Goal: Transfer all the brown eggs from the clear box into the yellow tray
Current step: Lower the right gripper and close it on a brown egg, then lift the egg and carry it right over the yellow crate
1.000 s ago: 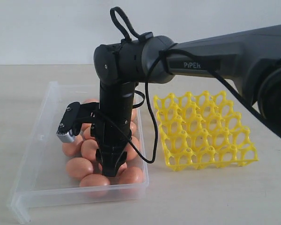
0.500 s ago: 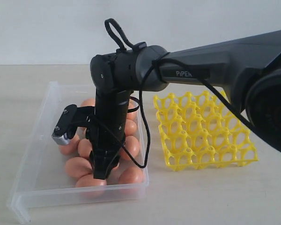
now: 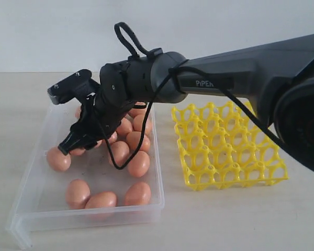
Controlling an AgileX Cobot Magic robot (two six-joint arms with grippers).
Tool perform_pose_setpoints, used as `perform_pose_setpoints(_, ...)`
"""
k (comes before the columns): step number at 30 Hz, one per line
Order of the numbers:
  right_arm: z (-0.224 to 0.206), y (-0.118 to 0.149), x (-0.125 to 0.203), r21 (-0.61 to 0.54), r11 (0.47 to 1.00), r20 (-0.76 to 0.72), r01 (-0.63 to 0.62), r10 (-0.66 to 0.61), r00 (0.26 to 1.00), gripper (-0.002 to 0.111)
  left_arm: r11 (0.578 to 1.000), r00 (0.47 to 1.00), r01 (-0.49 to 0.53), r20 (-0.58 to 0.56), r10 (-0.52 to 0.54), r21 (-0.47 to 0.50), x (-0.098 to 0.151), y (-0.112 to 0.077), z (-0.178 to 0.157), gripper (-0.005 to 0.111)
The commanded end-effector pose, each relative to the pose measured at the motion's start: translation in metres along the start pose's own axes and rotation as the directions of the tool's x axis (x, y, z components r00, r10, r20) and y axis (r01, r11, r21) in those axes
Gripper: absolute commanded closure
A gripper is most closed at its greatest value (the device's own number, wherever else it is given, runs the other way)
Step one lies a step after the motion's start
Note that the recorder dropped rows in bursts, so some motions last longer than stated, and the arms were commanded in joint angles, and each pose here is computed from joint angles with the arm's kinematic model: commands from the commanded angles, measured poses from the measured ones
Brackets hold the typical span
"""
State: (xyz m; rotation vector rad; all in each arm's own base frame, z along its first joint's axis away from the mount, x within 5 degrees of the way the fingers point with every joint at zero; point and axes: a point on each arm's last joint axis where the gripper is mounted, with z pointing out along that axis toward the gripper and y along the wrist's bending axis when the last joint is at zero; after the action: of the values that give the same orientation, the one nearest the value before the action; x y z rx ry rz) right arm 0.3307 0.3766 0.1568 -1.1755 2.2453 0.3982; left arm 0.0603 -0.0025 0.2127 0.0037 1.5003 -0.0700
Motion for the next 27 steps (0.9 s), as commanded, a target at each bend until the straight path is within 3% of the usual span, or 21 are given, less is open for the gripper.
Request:
perform_pose_setpoints(1, -0.008, -0.006, -0.009, 0.057, 0.993, 0.216, -0.098, 0.084, 0.973, 0.109, 1.000, 1.000, 0.000, 0.013, 0.000, -0.002, -0.002, 0.000, 0.000, 0.103)
perform_pose_setpoints(5, -0.010, -0.010, 0.000, 0.039, 0.974, 0.520, -0.224, 0.171, 0.837, 0.109, 1.000, 1.000, 0.000, 0.013, 0.000, -0.002, -0.002, 0.000, 0.000, 0.103)
perform_pose_setpoints(8, -0.015, -0.014, 0.021, 0.027, 0.950, 0.729, -0.310, 0.194, 0.656, 0.109, 1.000, 1.000, 0.000, 0.013, 0.000, -0.002, -0.002, 0.000, 0.000, 0.103)
perform_pose_setpoints(12, -0.033, -0.014, 0.062, 0.040, 0.948, 0.909, -0.316, 0.096, 0.405, 0.109, 1.000, 1.000, 0.000, 0.013, 0.000, -0.002, -0.002, 0.000, 0.000, 0.103)
perform_pose_setpoints(13, -0.031, -0.015, 0.075, 0.043, 0.941, 0.892, -0.335, 0.114, 0.437, 0.109, 1.000, 1.000, 0.000, 0.013, 0.000, -0.002, -0.002, 0.000, 0.000, 0.103)
perform_pose_setpoints(19, -0.056, -0.048, 0.099, 0.078, 0.924, 0.876, -0.373, 0.115, 0.469, 0.109, 1.000, 1.000, 0.000, 0.013, 0.000, -0.002, -0.002, 0.000, 0.000, 0.103)
perform_pose_setpoints(22, -0.071, -0.080, 0.109, 0.031, 0.936, 0.876, -0.351, 0.144, 0.459, 0.109, 1.000, 1.000, 0.000, 0.013, 0.000, -0.002, -0.002, 0.000, 0.000, 0.103)
perform_pose_setpoints(24, -0.082, -0.106, 0.113, -0.069, 0.951, 0.870, -0.302, 0.205, 0.448, 0.109, 1.000, 1.000, 0.000, 0.013, 0.000, -0.002, -0.002, 0.000, 0.000, 0.103)
perform_pose_setpoints(25, -0.085, -0.117, 0.117, -0.107, 0.954, 0.856, -0.282, 0.232, 0.462, 0.109, 1.000, 1.000, 0.000, 0.013, 0.000, -0.002, -0.002, 0.000, 0.000, 0.103)
perform_pose_setpoints(27, -0.088, -0.144, 0.126, -0.157, 0.958, 0.778, -0.238, 0.269, 0.568, 0.109, 1.000, 1.000, 0.000, 0.013, 0.000, -0.002, -0.002, 0.000, 0.000, 0.103)
